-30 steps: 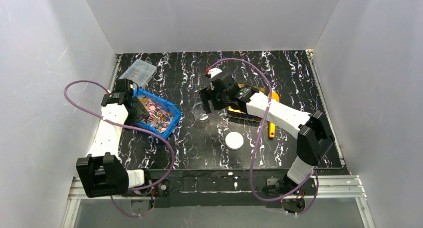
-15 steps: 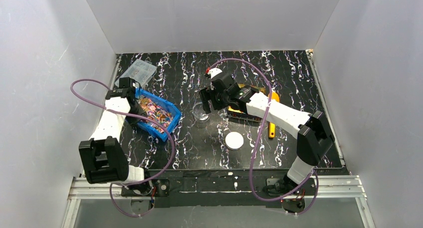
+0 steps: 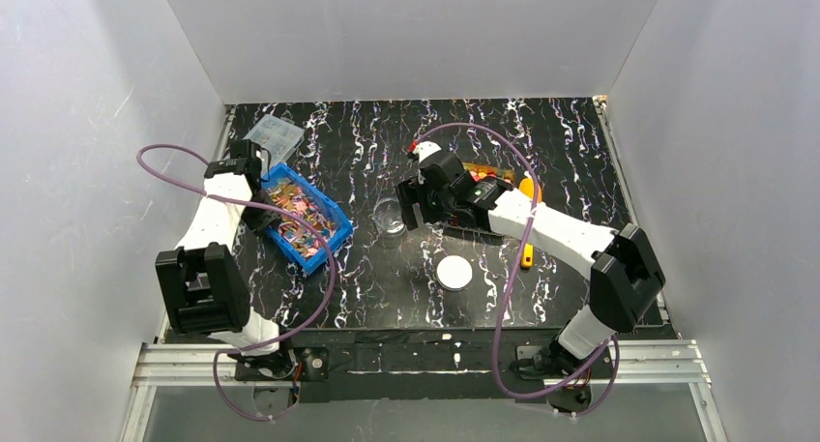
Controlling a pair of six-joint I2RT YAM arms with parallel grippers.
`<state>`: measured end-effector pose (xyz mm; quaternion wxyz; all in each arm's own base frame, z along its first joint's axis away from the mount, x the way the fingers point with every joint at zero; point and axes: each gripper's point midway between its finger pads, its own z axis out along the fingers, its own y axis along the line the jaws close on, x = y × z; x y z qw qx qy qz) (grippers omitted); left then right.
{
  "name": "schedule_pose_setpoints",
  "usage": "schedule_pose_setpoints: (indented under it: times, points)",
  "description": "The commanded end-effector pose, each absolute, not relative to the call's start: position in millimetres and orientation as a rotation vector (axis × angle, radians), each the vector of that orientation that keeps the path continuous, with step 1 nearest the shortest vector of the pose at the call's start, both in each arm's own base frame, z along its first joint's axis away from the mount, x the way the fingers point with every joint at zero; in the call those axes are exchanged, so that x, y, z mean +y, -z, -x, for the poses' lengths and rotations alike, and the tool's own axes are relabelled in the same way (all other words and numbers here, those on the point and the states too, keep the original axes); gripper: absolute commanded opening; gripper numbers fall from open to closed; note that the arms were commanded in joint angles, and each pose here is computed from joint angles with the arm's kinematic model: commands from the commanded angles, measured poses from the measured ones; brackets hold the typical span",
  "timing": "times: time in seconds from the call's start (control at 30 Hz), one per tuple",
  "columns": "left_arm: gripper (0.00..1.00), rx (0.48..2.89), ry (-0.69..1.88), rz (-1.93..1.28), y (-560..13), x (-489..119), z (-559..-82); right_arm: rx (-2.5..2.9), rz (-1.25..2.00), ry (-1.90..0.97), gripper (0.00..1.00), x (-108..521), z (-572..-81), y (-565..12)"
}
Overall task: Pack the candies
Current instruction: Move the storage box to the center of the board.
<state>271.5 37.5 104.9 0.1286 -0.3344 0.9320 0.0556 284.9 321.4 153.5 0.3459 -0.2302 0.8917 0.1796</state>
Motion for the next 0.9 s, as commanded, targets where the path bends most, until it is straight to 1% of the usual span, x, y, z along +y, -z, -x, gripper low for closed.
schedule_pose_setpoints:
  times: [0.0, 0.4, 0.8, 0.87]
  points:
    - [0.00, 2.664, -0.004, 0.990, -106, 22, -301, 2.255, 0.551, -0.516, 0.93, 319, -284, -174]
    - [0.00, 2.616, 0.061, 1.024, -111, 9, -337, 2.234, 0.536, -0.593, 0.92, 300, -256, -193]
    - [0.00, 2.600, 0.071, 0.941, -121, -7, -405, 2.207, 0.501, -0.624, 0.92, 277, -236, -212]
    - [0.00, 2.627, 0.093, 0.878, -121, -25, -417, 2.208, 0.500, -0.625, 0.92, 275, -234, -212]
